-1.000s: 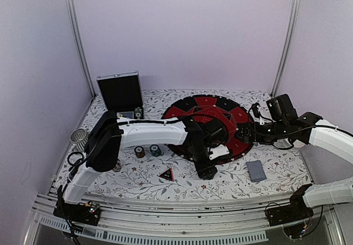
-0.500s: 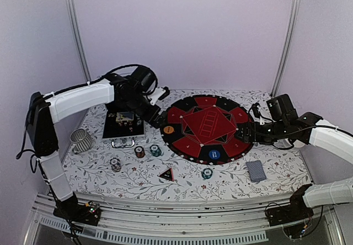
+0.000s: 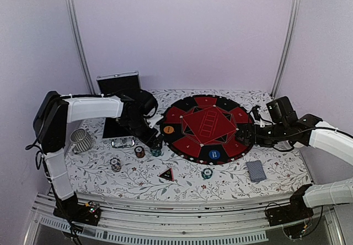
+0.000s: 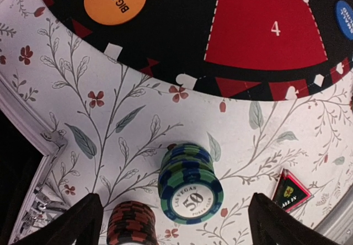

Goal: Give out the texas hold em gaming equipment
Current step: Pick up the pile of poker chips from the pile of poker chips.

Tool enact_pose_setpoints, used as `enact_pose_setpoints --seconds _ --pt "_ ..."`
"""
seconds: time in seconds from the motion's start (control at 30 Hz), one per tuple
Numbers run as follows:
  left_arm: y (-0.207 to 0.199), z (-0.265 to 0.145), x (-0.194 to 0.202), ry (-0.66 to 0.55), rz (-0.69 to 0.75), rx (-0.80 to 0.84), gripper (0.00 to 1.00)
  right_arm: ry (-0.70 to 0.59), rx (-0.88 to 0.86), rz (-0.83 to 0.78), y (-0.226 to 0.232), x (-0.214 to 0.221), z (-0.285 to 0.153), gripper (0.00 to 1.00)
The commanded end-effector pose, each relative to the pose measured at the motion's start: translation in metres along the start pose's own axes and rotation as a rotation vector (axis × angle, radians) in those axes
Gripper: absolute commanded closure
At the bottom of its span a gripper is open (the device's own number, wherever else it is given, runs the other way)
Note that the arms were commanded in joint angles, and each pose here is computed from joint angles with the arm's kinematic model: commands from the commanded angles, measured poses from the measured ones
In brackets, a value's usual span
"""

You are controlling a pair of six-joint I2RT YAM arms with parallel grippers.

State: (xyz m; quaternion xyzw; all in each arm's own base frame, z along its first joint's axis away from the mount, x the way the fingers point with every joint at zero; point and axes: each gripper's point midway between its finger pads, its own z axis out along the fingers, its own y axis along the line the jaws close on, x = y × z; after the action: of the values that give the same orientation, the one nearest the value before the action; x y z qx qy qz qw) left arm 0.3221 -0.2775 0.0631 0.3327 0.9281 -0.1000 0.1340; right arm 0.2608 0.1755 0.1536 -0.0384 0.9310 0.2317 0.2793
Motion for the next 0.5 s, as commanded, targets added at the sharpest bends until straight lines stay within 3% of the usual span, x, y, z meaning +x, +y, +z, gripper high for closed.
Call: enact_pose_setpoints --seconds 0.0,0.37,0.47 --pt "-0.003 0.016 -0.001 0.013 0.017 0.018 0.11 -0.013 0.007 -0.002 -0.003 0.001 -0.003 0.01" --pt "-0.013 0.024 0.009 0.044 0.032 0.059 0.34 -0.004 0.007 -0.003 -0.003 0.001 0.0 0.01" --pt "-0.015 0.025 0.011 0.05 0.033 0.065 0.36 -0.006 0.004 -0.002 -0.002 0.001 -0.001 0.01"
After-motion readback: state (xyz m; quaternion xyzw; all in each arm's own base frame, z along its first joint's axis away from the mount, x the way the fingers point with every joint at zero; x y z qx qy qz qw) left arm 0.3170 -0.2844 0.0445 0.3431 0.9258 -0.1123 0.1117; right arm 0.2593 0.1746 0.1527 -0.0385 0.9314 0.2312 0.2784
